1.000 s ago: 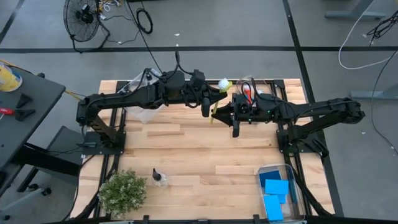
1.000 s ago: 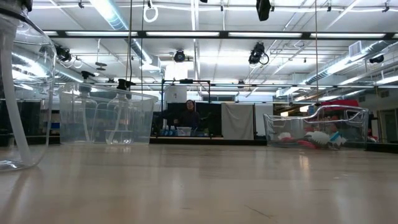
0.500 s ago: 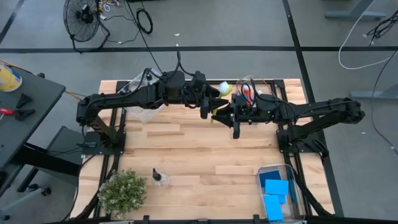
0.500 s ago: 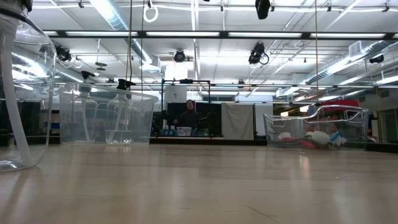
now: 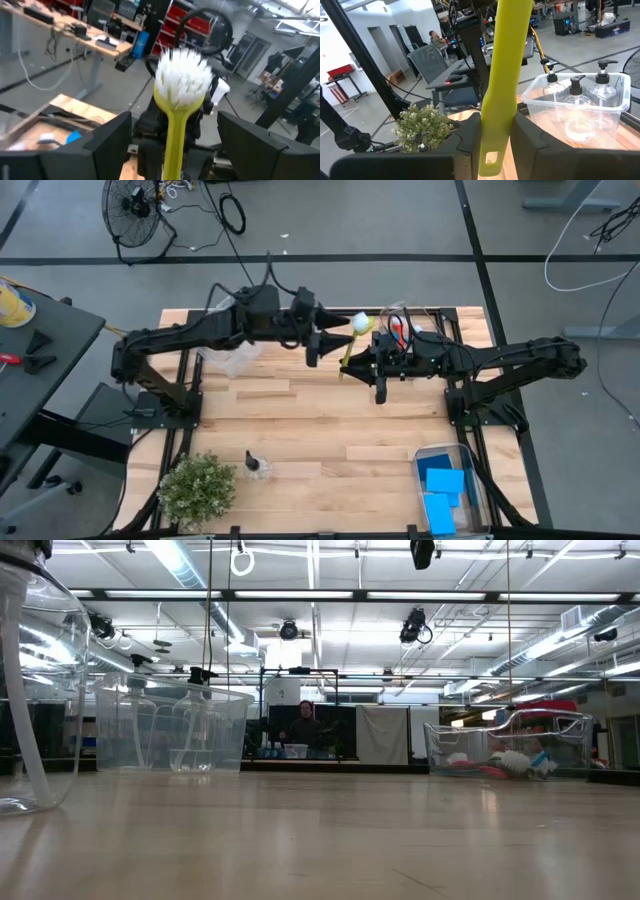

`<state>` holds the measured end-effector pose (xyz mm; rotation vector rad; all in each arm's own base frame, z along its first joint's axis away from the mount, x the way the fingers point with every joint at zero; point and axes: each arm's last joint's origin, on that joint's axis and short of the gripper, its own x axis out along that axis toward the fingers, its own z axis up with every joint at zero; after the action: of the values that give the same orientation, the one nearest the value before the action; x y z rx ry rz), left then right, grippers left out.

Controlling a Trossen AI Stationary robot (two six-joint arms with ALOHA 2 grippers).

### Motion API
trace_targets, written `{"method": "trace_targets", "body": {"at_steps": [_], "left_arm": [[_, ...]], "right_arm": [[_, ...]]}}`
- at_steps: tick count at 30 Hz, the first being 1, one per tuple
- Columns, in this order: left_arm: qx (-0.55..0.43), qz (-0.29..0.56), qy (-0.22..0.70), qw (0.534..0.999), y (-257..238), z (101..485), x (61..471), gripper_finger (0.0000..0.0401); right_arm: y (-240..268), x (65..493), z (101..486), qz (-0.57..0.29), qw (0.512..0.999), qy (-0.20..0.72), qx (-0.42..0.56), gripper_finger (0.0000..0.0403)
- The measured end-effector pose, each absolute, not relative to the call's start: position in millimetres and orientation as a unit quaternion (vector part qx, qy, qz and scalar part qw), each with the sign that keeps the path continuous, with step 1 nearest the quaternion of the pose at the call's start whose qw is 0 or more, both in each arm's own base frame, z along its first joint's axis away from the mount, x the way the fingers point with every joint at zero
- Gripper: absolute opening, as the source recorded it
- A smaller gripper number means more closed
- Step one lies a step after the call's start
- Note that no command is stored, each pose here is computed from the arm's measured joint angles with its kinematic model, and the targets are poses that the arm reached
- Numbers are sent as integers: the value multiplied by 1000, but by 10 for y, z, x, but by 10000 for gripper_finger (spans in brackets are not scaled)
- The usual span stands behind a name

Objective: Pick & Place Kitchen Sink Supplies
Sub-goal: Put the green cleaning brush into the top transparent bin

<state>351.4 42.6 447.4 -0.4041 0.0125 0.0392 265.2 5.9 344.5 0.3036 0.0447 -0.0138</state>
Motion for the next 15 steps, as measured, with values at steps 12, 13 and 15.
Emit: {"method": "trace_targets", "body": {"at_steps": [12, 13, 15], "left_arm": [[-166, 52, 66, 983, 380, 4604, 3088, 296], [-160, 54, 78, 983, 374, 4592, 3065, 294], [-151, 61, 99, 982, 375, 4554, 3053, 286]], "right_arm": [[60, 2651, 3442, -7, 988, 24, 151, 79], [60, 2651, 3440, -7, 988, 25, 151, 79], [60, 2651, 3438, -8, 988, 26, 151, 79]]}}
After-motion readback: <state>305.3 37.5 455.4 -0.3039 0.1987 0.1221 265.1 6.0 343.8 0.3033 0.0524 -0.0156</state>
